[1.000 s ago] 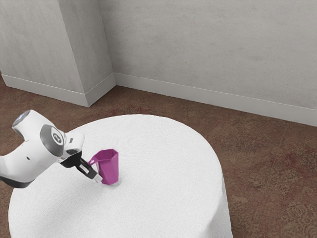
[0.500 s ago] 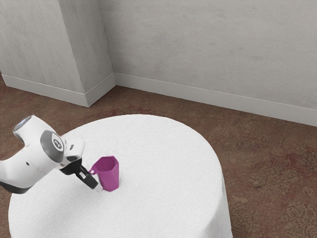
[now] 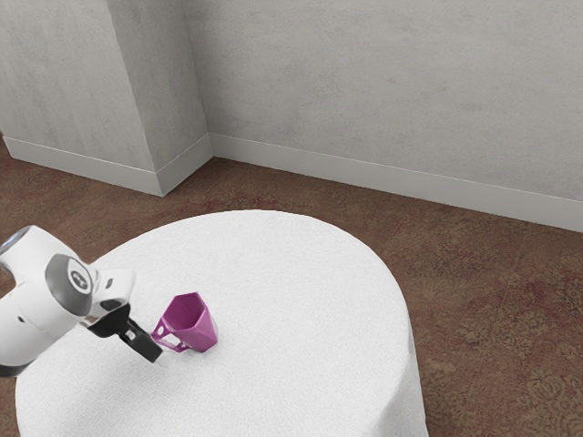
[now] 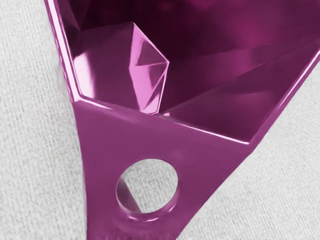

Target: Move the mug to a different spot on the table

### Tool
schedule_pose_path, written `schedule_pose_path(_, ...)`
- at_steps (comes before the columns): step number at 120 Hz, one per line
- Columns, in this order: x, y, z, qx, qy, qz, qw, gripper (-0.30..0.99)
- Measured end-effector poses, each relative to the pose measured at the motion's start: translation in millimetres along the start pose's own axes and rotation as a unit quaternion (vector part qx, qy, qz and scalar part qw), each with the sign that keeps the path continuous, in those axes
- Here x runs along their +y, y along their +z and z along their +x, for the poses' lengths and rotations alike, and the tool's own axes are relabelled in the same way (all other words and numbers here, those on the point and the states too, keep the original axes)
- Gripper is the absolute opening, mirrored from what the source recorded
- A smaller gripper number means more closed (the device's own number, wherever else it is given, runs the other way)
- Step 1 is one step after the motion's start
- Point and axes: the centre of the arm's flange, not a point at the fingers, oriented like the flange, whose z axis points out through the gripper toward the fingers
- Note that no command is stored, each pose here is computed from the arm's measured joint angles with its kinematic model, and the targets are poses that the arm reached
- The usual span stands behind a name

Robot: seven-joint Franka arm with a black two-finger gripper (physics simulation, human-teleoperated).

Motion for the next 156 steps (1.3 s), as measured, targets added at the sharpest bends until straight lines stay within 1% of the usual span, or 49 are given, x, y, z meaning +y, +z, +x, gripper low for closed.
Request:
schedule_pose_path(19, -1.9, -5.5, -2.6, 0.005, -0.01, 0.003, 1.0, 0.68)
schedule_pose_path(36, -1.3, -14.7, 3.6, 0.017, -0.008, 0.008, 1.0, 0.69)
schedule_pose_path(43, -0.4, -22.4, 9.9, 0.026, -0.002, 0.012, 1.0, 0.69)
schedule_pose_path(54, -1.4, -35.1, 26.6, 0.04, 0.017, 0.022, 0.999, 0.69)
schedule_pose_path(67, -5.5, -59.1, 61.0, 0.061, 0.055, 0.043, 0.996, 0.69)
schedule_pose_path(84, -12.0, -82.6, 89.2, 0.078, 0.084, 0.066, 0.991, 0.69)
schedule_pose_path(97, -29.2, -107.5, 107.3, 0.097, 0.089, 0.089, 0.987, 0.69)
schedule_pose_path(105, -36.6, -116.5, 118.0, 0.102, 0.094, 0.099, 0.985, 0.69)
schedule_pose_path(114, -43.2, -118.9, 129.2, 0.094, 0.106, 0.107, 0.984, 0.69)
schedule_pose_path(126, -55.0, -132.3, 162.4, 0.073, 0.125, 0.115, 0.983, 0.69)
schedule_pose_path(139, -56.7, -160.7, 226.3, 0.041, 0.156, 0.125, 0.979, 0.69)
schedule_pose_path(147, -50.7, -176.4, 262.9, 0.016, 0.173, 0.137, 0.975, 0.69)
schedule_pose_path(156, -40.0, -193.5, 295.9, -0.008, 0.172, 0.143, 0.975, 0.69)
